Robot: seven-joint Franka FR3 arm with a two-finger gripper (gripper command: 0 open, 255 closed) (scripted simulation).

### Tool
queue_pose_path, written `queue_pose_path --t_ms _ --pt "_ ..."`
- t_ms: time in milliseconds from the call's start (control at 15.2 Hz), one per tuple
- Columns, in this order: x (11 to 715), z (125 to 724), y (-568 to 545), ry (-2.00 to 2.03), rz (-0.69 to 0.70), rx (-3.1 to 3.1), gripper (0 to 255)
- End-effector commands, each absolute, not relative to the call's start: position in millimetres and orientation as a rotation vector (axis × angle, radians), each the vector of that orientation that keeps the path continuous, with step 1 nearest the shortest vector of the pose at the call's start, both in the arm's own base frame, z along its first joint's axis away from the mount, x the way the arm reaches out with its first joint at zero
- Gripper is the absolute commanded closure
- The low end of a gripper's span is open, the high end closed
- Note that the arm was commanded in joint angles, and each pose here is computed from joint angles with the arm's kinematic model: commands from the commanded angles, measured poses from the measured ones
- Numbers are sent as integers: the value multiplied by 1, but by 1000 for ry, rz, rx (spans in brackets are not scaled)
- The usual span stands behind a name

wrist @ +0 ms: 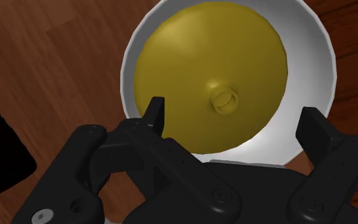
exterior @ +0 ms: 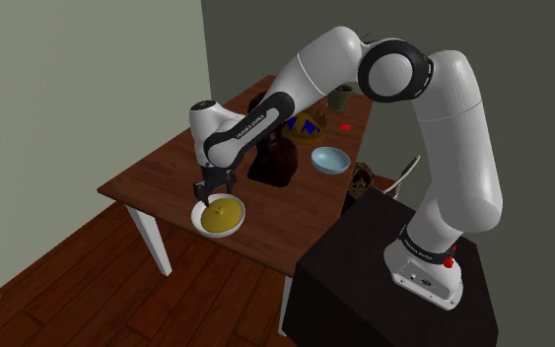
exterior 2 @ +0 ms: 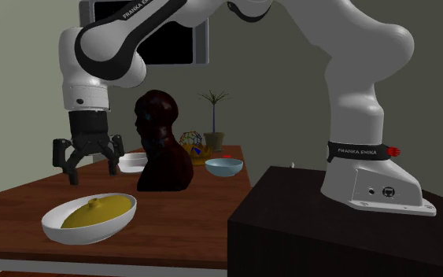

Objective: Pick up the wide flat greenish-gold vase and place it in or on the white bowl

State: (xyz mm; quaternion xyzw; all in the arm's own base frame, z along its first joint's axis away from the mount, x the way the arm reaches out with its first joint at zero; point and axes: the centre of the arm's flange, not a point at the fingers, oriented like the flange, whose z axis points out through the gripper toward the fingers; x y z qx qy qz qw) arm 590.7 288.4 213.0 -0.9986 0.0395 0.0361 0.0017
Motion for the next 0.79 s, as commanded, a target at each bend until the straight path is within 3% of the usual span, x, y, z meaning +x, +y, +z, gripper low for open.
queue_pose_path --t_ms 0,264,726 --pt "591 213 288 124 113 -3134 0" --pt "594 263 288 124 113 -3134 0" --pt "594 263 288 124 113 -3134 0"
